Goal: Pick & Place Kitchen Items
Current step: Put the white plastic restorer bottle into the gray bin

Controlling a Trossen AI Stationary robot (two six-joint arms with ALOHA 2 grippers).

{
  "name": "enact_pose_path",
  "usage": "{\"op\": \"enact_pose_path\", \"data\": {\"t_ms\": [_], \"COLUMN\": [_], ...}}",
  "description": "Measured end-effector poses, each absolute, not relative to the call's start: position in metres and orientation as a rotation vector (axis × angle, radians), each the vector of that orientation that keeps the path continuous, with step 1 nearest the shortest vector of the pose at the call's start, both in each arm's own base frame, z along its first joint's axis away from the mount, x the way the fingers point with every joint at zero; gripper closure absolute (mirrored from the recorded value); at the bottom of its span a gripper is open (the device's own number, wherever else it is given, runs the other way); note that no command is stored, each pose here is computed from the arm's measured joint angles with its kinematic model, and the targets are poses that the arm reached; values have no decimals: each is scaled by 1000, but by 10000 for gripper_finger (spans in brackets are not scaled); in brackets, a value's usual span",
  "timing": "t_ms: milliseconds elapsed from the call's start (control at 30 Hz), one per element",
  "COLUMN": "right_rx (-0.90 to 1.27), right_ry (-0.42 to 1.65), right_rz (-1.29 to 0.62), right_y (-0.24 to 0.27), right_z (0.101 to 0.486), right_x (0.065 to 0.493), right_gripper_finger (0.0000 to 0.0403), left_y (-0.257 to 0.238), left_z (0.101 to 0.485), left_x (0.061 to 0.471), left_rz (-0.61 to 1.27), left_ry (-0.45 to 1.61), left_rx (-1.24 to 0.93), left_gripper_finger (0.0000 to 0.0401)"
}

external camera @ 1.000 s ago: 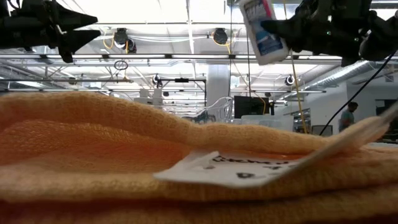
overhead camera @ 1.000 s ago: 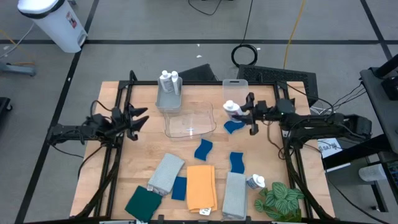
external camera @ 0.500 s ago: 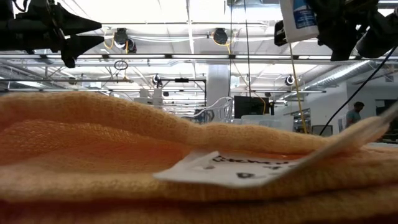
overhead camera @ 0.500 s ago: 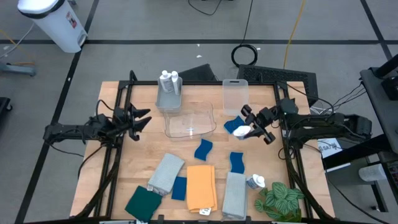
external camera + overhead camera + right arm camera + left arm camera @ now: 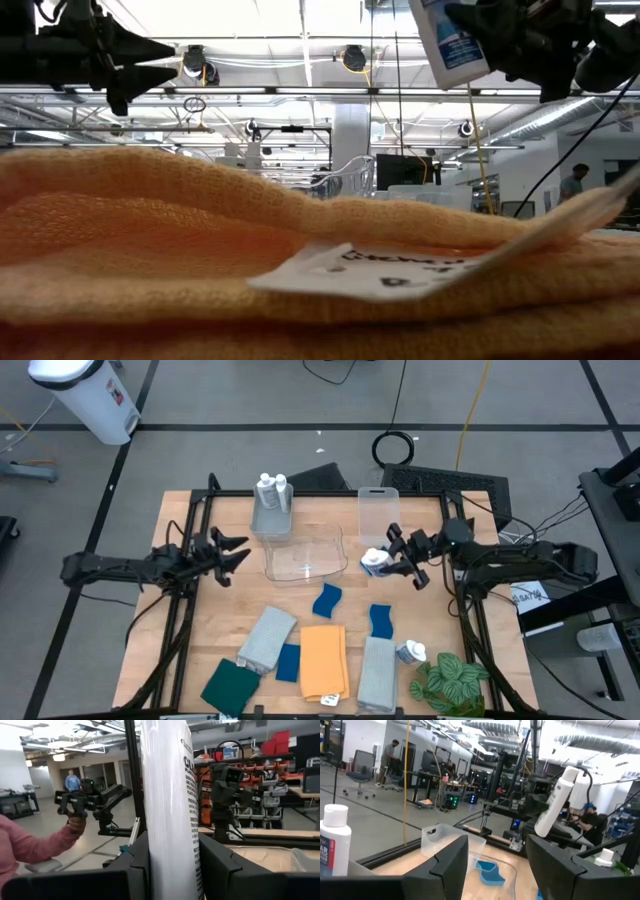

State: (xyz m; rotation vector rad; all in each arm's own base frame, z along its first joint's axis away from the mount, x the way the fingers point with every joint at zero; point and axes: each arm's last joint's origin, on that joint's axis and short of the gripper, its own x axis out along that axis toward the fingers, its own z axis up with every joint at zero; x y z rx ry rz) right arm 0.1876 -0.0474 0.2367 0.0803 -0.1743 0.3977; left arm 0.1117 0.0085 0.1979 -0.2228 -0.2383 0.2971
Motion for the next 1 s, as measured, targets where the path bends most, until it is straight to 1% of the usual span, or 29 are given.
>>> {"op": "enact_pose_path", "data": {"t_ms": [267, 633, 767, 900, 1000], "right_rx": [39, 29, 36, 31, 27], "right_ry": [-189, -190, -193, -189, -213], "right_rz": [290, 288, 240, 189, 149], "right_y": [-46, -46, -47, -49, -51], "right_z": [236, 236, 236, 233, 232], "right_x": [190, 190, 191, 193, 196], "right_gripper_finger": [309, 309, 304, 301, 306], "left_y": [9, 8, 8, 8, 9], "left_z": [197, 203, 202, 217, 240], "left_x": [119, 131, 137, 146, 156], "left_rz": [302, 293, 294, 303, 333], "left_ry": [-222, -312, -326, -370, -394], "left_rx": [-187, -206, -192, -128, -1], "left_gripper_finger": [194, 194, 194, 194, 194]}}
